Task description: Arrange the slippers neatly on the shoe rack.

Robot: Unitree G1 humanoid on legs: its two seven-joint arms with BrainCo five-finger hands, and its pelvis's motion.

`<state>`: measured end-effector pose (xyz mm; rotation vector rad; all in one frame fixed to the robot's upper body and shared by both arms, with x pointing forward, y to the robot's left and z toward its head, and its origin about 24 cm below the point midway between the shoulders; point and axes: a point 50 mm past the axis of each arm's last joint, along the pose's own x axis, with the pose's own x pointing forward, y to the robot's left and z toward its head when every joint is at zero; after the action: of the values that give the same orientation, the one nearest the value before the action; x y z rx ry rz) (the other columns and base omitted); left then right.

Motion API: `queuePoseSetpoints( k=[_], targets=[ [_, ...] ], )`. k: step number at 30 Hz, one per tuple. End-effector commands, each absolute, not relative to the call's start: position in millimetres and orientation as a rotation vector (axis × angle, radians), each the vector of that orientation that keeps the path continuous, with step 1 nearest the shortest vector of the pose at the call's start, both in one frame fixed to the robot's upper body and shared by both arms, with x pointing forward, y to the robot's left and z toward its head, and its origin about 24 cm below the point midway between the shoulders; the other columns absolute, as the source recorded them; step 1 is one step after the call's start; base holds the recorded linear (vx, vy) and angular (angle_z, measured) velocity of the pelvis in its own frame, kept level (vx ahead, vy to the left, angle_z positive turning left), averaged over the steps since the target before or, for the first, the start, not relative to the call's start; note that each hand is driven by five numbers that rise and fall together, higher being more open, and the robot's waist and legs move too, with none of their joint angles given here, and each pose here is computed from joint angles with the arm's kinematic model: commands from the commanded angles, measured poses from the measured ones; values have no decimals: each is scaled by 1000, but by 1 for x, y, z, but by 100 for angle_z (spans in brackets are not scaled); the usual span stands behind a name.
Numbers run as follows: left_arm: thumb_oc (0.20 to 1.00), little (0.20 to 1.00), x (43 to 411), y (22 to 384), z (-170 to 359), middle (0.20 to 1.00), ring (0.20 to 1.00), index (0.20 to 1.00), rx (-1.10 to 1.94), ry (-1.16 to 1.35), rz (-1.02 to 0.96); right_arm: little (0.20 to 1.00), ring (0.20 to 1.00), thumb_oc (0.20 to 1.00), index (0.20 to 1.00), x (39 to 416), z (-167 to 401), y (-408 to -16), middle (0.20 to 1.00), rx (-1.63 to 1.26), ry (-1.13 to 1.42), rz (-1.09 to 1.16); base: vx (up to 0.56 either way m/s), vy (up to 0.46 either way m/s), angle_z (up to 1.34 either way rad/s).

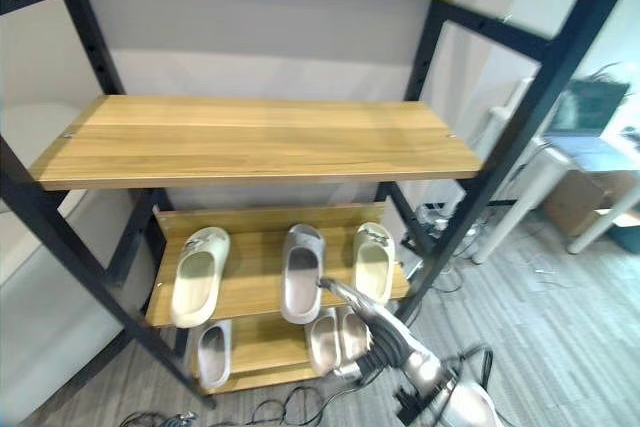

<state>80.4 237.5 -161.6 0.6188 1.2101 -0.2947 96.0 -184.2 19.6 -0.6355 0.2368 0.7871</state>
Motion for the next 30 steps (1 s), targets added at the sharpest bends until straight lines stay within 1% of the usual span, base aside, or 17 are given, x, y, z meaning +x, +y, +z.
queuePoseSetpoints(
  k=[1,2,4,8,9,10,11,12,15,16,21,24,30],
  targets=[
    [1000,1000,91,223,-163,1000,1000,1000,598,1178,-320,1000,1000,1000,1000,92,48,-189,1000,-629,180,910,29,3,-39],
    [1000,1000,91,224,-163,1000,1000,1000,597,1174,-322,1000,1000,1000,1000,88,61,-193,1000,-610,188,938,-2,-8,-36],
    [1000,1000,91,223,-163,1000,1000,1000,591,1172,-321,1000,1000,1000,1000,88,66,-197,1000,-644,188,941,7,-5,-19],
    [1000,1000,86,220,-165,1000,1000,1000,572,1181,-308,1000,1000,1000,1000,100,68,-213,1000,-825,160,825,18,1,-2],
    [1000,1000,86,220,-165,1000,1000,1000,572,1181,-308,1000,1000,1000,1000,100,67,-213,1000,-827,159,823,0,0,0],
    [1000,1000,86,219,-165,1000,1000,1000,573,1180,-308,1000,1000,1000,1000,106,69,-217,1000,-883,133,772,0,0,0],
    [1000,1000,86,217,-166,1000,1000,1000,567,1180,-308,1000,1000,1000,1000,116,74,-226,1000,-963,81,671,0,0,0],
    [1000,1000,86,216,-165,1000,1000,1000,567,1179,-309,1000,1000,1000,1000,116,74,-226,1000,-965,81,669,0,0,0],
    [1000,1000,87,209,-167,1000,1000,1000,562,1174,-329,1000,1000,1000,1000,135,69,-243,1000,-1096,57,491,0,0,0],
    [1000,1000,87,210,-166,1000,1000,1000,563,1173,-327,1000,1000,1000,1000,136,68,-243,1000,-1097,54,490,0,0,0],
    [1000,1000,86,210,-167,1000,1000,1000,588,1175,-352,1000,1000,1000,1000,160,47,-260,1000,-1152,90,309,21,-7,3],
    [1000,1000,85,211,-167,1000,1000,1000,599,1176,-357,1000,1000,1000,1000,170,45,-262,1000,-1167,74,263,15,-17,13],
    [1000,1000,80,214,-167,1000,1000,1000,615,1189,-371,1000,1000,1000,1000,187,48,-259,1000,-1165,24,239,23,-14,18]
  ],
)
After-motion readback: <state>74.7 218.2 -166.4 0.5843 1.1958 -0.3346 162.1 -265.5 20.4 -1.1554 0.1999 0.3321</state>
